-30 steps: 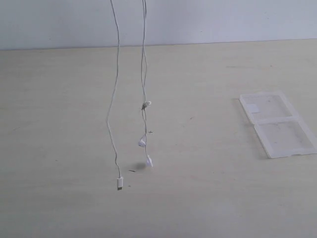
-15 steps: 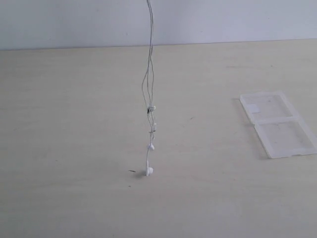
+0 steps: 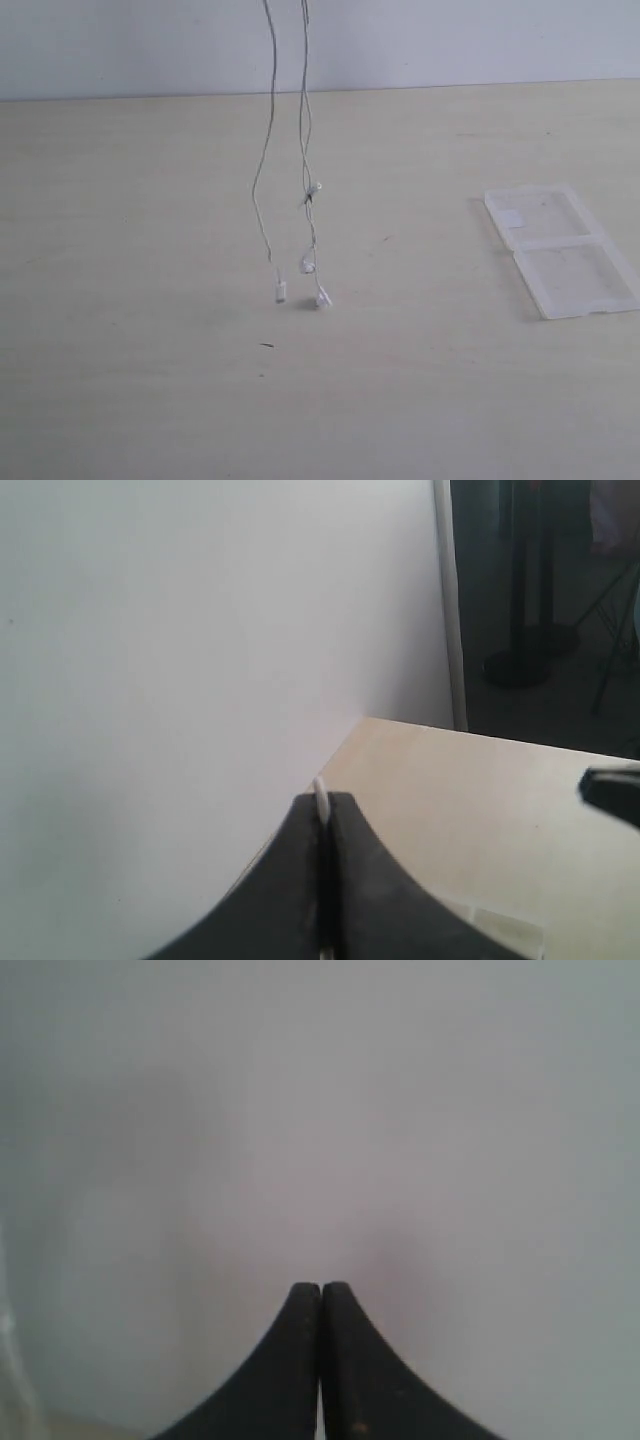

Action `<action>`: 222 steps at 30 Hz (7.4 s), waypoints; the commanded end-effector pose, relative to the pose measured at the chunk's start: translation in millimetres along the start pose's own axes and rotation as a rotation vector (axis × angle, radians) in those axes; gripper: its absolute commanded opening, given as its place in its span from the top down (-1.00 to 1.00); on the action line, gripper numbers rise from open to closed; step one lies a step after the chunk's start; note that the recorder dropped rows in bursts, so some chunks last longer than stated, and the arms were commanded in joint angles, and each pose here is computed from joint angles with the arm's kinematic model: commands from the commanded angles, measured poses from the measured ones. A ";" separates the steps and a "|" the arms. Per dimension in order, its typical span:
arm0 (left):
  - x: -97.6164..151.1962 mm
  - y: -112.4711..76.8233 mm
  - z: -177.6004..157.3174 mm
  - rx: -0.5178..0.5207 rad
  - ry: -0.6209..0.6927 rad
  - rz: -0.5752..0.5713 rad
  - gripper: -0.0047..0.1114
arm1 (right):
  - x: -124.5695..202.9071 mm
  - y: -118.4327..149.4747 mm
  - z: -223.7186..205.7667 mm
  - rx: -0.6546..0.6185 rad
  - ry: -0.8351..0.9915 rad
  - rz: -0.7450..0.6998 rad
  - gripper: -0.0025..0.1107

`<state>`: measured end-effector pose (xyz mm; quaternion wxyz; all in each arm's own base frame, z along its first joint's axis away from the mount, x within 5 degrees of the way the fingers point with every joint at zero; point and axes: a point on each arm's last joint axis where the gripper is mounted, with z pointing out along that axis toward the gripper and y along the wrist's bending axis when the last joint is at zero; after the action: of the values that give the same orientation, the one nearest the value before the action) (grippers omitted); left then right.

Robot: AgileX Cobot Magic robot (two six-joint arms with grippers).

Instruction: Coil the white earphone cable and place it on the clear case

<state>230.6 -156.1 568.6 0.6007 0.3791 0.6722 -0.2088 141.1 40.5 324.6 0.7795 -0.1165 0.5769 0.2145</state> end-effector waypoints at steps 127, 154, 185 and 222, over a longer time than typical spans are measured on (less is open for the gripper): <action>68.9 41.7 32.2 -0.269 0.231 0.011 0.92 | 73.7 30.9 141.8 0.007 0.703 -0.099 0.96; 229.6 104.0 131.3 -0.263 0.501 -0.354 0.92 | 79.5 25.2 118.5 0.022 0.754 -0.202 0.96; 307.7 74.6 183.6 0.269 0.609 -0.456 -0.05 | 78.9 26.0 118.6 -0.007 0.750 -0.254 0.96; 348.4 132.9 117.4 0.350 -0.040 -0.449 -0.22 | 85.1 23.9 162.7 -0.580 0.537 0.034 0.96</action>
<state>413.7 -62.2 232.0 0.4747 0.3028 0.6901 -0.4547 289.7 146.8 293.6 0.5353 -0.3683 0.6897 0.3195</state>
